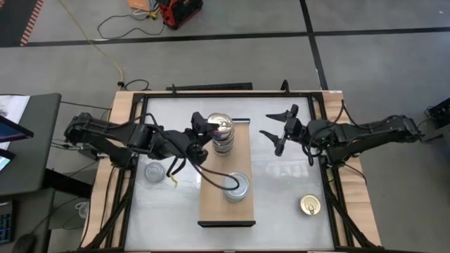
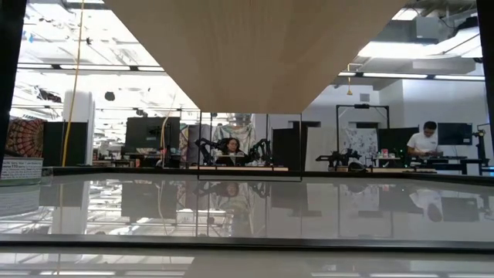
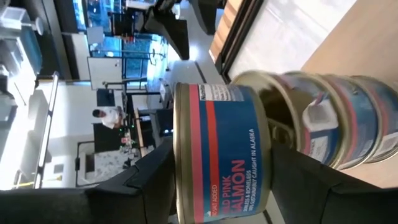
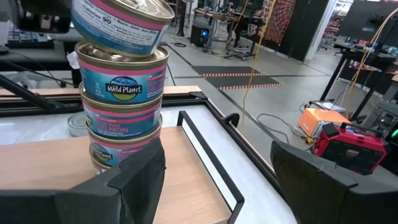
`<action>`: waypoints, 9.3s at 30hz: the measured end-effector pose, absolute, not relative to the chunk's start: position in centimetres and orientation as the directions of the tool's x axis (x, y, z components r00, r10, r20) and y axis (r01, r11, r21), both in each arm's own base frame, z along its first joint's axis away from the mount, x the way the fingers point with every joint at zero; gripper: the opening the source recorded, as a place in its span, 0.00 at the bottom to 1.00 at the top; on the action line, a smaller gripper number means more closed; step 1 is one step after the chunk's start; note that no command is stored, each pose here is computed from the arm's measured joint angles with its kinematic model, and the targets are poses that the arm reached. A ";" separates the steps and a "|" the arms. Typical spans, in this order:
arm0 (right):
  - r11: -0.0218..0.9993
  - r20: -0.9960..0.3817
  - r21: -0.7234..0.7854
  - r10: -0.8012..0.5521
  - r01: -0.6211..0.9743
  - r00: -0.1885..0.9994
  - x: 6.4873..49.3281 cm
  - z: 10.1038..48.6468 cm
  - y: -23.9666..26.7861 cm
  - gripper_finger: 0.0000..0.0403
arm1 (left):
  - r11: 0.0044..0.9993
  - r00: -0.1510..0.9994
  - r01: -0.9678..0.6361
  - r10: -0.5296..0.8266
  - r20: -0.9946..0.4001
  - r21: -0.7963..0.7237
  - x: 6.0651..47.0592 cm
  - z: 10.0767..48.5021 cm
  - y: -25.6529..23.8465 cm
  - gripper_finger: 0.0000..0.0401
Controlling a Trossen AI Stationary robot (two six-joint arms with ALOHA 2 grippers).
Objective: Stack canned seafood by type on shelf
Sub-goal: Stack the blue tuna can on top of the stacked blue tuna cans on the shelf, then stack the green tuna can on top of the stacked green tuna cans on the shelf
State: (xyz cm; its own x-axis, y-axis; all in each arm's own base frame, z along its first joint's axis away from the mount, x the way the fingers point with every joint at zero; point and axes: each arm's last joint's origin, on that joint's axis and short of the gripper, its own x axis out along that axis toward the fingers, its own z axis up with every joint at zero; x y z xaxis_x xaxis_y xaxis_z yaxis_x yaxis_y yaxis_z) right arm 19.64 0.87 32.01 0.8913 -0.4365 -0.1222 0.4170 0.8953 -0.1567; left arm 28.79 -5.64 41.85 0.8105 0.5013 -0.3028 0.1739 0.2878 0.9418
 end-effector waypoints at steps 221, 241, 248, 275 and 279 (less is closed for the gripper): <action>0.949 -0.160 -0.117 -0.308 0.292 0.938 21.0 30.7 4.6 0.78 | 0.980 0.029 -0.185 0.085 -0.996 0.079 16.6 22.2 -11.4 0.30; 0.847 -0.053 -0.434 -0.362 0.305 0.931 18.4 32.5 6.9 0.78 | 0.929 0.848 -0.291 0.141 -0.512 -0.227 13.5 38.0 -7.3 0.31; 0.734 0.112 -0.587 -0.345 0.342 0.932 17.5 34.8 8.3 0.78 | 0.948 0.965 -0.205 0.154 -0.213 -0.244 14.5 41.3 -7.8 0.31; 0.991 -0.017 0.123 -0.056 0.058 0.998 27.8 45.9 12.4 0.78 | 0.953 0.972 0.042 0.031 0.234 -0.300 24.0 43.1 -11.8 0.31; 0.983 -0.045 0.184 -0.022 0.030 0.999 28.8 46.0 12.9 0.78 | 0.948 0.967 0.082 0.000 0.256 -0.308 24.7 42.8 -12.3 0.31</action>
State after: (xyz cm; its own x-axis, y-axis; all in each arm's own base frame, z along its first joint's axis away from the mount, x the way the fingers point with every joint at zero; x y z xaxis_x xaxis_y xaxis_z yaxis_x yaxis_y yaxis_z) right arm 28.79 12.86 46.00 0.9987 -0.0223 -0.0451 0.0303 0.9825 0.1836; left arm 24.69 -12.28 42.81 0.9666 -0.0002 0.2562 0.0820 0.9477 -0.3085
